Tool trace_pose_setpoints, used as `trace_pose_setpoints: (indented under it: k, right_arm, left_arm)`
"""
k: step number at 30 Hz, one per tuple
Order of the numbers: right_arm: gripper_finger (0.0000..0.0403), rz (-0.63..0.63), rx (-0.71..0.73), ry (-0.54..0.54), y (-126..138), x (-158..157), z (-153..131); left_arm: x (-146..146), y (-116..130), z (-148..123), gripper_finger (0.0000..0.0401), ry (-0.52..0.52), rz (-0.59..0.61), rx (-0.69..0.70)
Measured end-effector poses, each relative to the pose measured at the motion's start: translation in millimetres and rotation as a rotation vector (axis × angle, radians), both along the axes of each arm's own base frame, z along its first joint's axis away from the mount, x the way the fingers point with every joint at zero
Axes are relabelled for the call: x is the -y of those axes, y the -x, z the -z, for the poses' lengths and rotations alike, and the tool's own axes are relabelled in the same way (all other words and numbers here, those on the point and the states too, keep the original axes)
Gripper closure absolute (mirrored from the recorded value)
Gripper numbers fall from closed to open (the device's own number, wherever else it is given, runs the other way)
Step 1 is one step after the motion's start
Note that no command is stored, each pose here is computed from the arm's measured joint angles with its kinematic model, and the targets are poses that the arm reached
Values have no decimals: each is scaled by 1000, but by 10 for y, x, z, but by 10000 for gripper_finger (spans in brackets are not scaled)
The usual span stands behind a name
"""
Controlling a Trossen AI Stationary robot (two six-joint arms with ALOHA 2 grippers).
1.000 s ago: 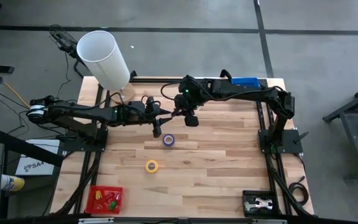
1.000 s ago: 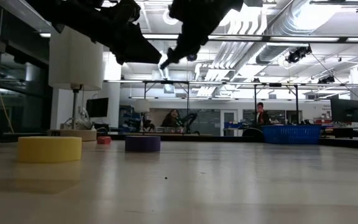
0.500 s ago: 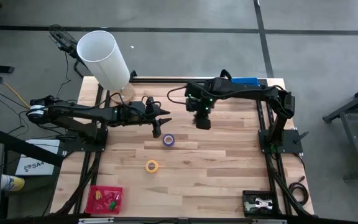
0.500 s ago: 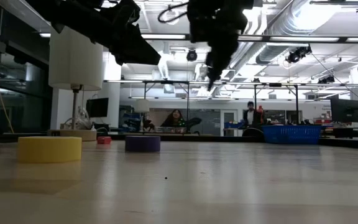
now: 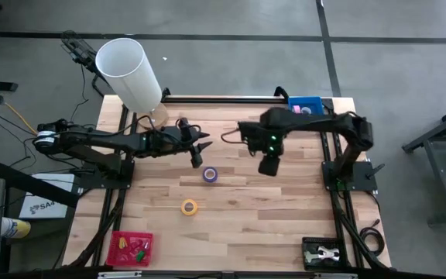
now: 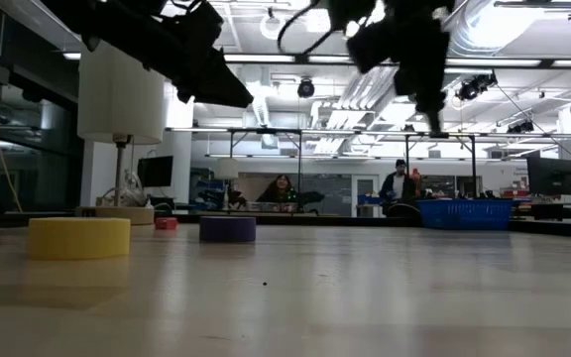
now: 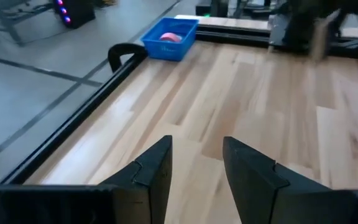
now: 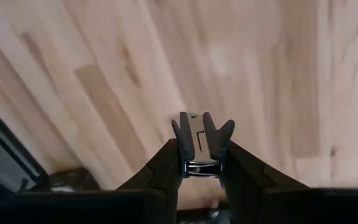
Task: Pick and place Stapler, Stapler remover, tape
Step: Put the black staple remover into the black bin
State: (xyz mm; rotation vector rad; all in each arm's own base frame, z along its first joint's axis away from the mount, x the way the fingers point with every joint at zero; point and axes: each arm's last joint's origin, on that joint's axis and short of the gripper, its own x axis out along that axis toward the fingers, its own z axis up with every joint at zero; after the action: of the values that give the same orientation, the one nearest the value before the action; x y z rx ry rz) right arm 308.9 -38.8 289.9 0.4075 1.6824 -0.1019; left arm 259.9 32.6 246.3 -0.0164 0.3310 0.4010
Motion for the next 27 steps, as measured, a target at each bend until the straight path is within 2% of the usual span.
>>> trace_pose_setpoints:
  k: [3,7,16,21,27]
  right_arm:
    - [319,32,-35,17,186,-206,-2]
    - [319,165,-82,28,537,-440,43]
    - [319,515,-44,-148,1118,-1031,41]
    - [319,628,-80,-229,1278,-1376,37]
    - [319,735,-141,-360,1356,-1807,192]
  left_arm:
    - [-1,7,18,261,-14,0,-27]
    - [2,9,26,261,-17,10,-38]
    - [3,10,29,261,-15,13,-40]
    - [2,10,28,261,-16,13,-40]
    - [2,10,29,261,-7,10,-37]
